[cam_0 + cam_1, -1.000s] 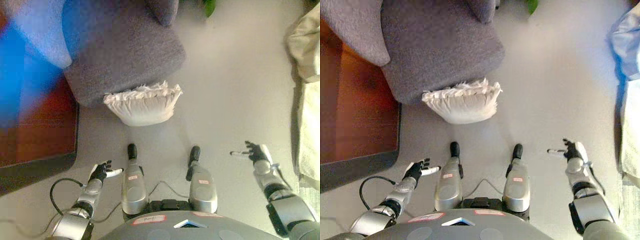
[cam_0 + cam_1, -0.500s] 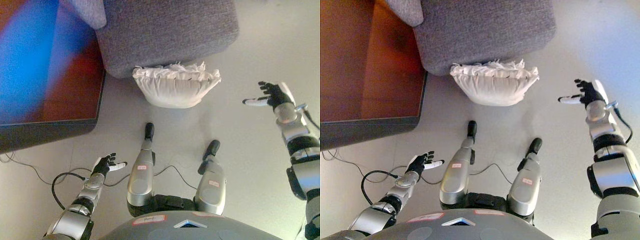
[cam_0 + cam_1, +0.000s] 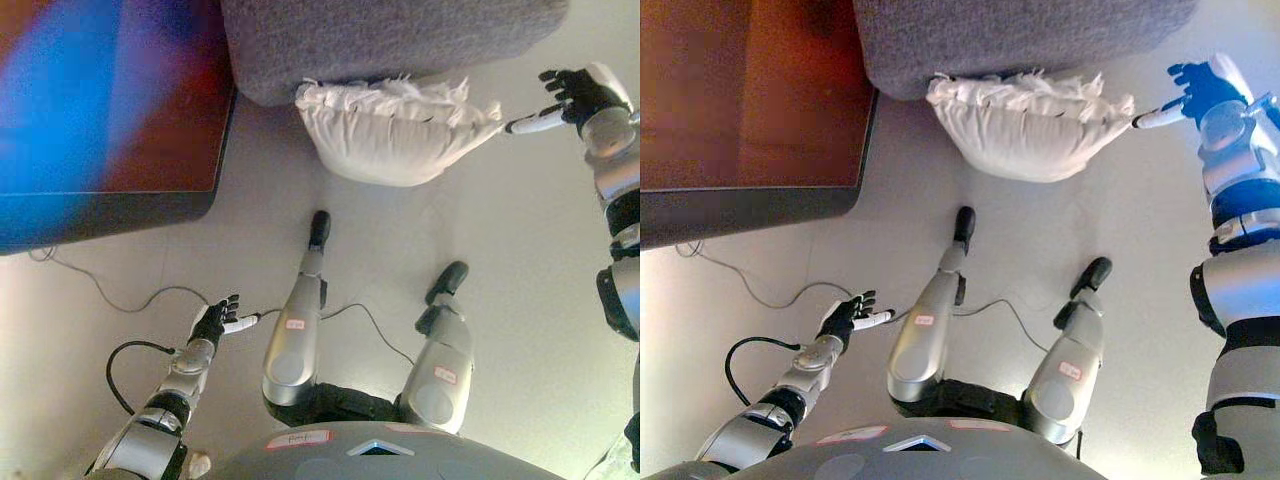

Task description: Pick up the pillow and put it on the sofa.

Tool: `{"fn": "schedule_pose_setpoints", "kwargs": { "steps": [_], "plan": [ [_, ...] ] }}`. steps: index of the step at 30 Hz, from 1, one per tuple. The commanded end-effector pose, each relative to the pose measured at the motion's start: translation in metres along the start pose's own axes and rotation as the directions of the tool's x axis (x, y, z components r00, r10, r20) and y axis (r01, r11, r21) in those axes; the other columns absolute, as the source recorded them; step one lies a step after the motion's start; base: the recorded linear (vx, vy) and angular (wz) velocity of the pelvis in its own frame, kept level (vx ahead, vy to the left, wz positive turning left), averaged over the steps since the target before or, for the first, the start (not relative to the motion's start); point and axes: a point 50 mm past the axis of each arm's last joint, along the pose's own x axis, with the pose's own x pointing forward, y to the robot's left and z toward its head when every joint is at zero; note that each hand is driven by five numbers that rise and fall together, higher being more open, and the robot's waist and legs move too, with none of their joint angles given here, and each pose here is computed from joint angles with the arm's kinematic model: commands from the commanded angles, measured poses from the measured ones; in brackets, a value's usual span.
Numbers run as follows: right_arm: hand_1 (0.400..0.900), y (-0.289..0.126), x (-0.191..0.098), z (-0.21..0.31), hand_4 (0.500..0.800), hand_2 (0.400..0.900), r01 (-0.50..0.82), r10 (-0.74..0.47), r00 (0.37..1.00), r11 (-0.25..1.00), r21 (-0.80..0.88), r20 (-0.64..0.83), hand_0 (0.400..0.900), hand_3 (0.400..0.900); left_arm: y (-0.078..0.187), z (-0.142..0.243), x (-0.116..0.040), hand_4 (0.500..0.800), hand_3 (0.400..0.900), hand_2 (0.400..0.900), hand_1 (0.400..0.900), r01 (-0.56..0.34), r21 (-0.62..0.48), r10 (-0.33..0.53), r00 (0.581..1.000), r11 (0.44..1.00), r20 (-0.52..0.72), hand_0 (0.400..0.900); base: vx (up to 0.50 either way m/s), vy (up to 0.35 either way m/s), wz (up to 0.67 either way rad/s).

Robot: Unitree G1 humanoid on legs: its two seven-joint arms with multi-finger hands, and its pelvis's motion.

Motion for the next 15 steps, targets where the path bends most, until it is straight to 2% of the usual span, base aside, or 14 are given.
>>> {"fn": "schedule_pose_setpoints", "kwargs": {
  "steps": [1, 15],
  "plan": [
    [0.9, -0.073, -0.01, 0.021, 0.8, 0.9, 0.181, -0.178, 0.983, 0.98, -0.078, 0.05, 0.9, 0.9, 0.02, -0.033, -0.018, 0.8, 0.9, 0.9, 0.9, -0.061, 0.013, 0.061, 0.996, 0.998, -0.072, 0.9, -0.045, 0.047, 0.02],
    [0.9, -0.058, -0.007, 0.05, 0.8, 0.9, 0.141, -0.134, 0.983, 0.989, -0.042, 0.127, 0.9, 0.9, 0.007, -0.019, -0.016, 0.8, 0.9, 0.9, 0.9, -0.041, -0.035, 0.041, 0.999, 0.999, 0.022, 0.9, -0.026, 0.035, 0.02]
  ]
}}
